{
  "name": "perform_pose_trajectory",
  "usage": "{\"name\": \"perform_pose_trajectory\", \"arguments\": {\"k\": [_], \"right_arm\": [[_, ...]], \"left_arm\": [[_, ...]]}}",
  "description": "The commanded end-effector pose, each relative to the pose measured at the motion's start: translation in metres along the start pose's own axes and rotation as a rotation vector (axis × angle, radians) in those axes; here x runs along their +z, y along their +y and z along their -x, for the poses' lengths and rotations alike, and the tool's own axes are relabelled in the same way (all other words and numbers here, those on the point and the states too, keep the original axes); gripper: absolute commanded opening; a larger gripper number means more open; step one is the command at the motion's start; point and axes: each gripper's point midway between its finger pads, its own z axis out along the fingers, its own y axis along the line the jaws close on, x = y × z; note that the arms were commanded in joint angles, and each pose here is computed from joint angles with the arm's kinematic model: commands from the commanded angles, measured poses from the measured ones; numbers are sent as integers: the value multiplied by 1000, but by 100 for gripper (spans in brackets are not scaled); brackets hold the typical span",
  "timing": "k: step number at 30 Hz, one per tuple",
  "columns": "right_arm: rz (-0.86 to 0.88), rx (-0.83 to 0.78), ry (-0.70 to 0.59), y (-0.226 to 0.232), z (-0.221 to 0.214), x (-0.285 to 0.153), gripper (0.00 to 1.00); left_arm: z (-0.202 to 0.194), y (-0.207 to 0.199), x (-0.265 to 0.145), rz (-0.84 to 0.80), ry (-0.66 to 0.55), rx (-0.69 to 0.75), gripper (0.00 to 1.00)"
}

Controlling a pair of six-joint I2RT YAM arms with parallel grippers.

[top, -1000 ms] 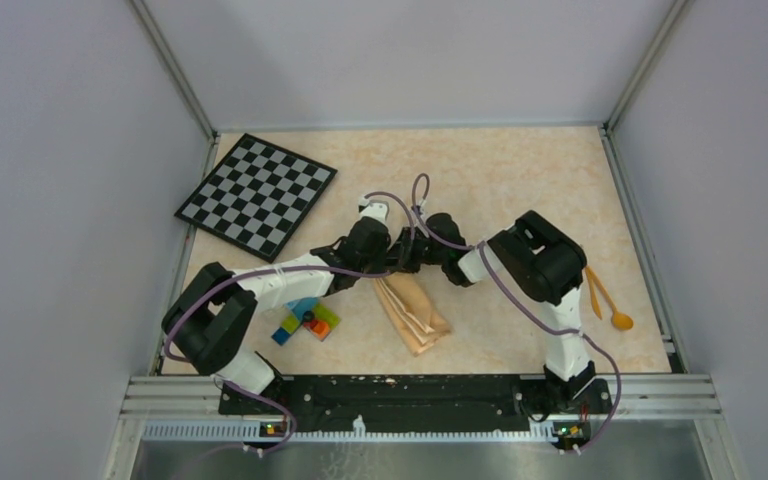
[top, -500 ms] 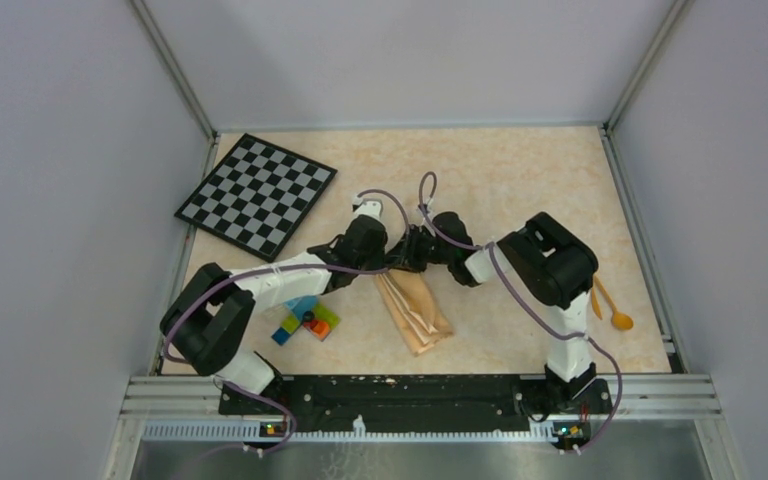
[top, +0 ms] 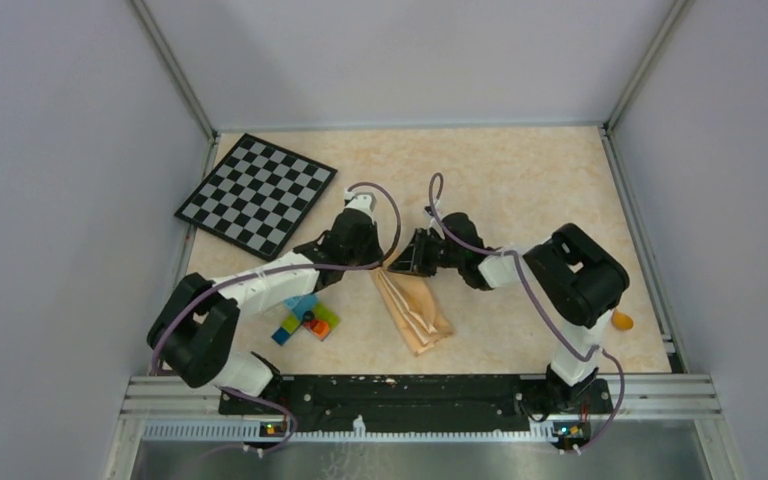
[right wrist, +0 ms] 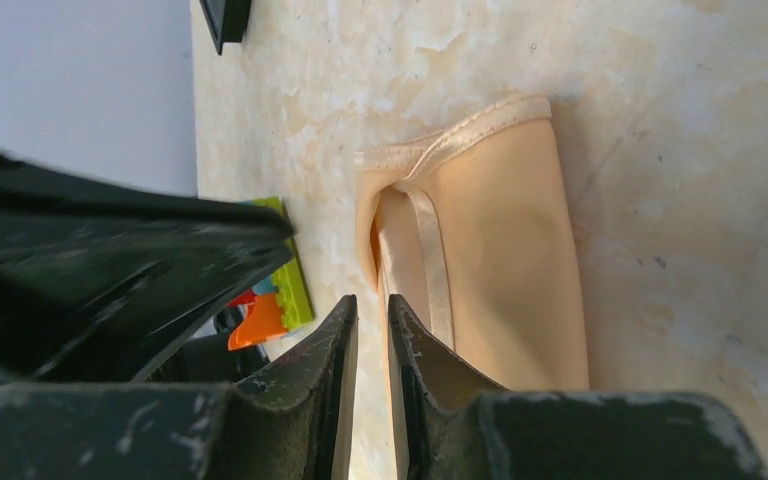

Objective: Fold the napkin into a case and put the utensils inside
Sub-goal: Grasp the top corner of the smaller rectangle folded napkin from the folded napkin, then smooth out the smaller rectangle-folded napkin at the center of the board.

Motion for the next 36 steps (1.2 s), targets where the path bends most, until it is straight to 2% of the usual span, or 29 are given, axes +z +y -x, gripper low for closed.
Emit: {"name": "perform_pose_trajectory", "arguments": {"k": [1,5,10,16,19,22,24,25,30,36], "right_arm": [[-43,-106,-28,1,5,-20,17],[-88,-164,-11,-8,-7,-31,17],[-149,-248,31,-16,-40,-37,18],[-181,-375,48,-6,-55,-50,28],[-193,-486,22,13,-48,-66,40],[-223,-594,3,30,-40,-78,46],[-261,-660,0,34,-38,-84,47],[-296,-687,-5,32,-36,-87,47],[-372,-761,5,27,-41,-90,48],[-430,-830,36,16,-58,-78,51]], "left_arm": [[-2,-10,18,-56,15,4,11],[-13,-7,35,-49,42,14,9],[-39,18,50,42,90,11,7],[-41,17,37,25,83,-5,7],[-24,2,19,-30,58,-13,14],[-8,-10,0,-76,30,-30,32],[-8,-15,-11,-94,57,-57,45],[-11,-19,-17,-112,80,-78,47],[-47,-28,-33,-177,217,-236,47],[-87,-16,-33,-135,321,-345,46]]}}
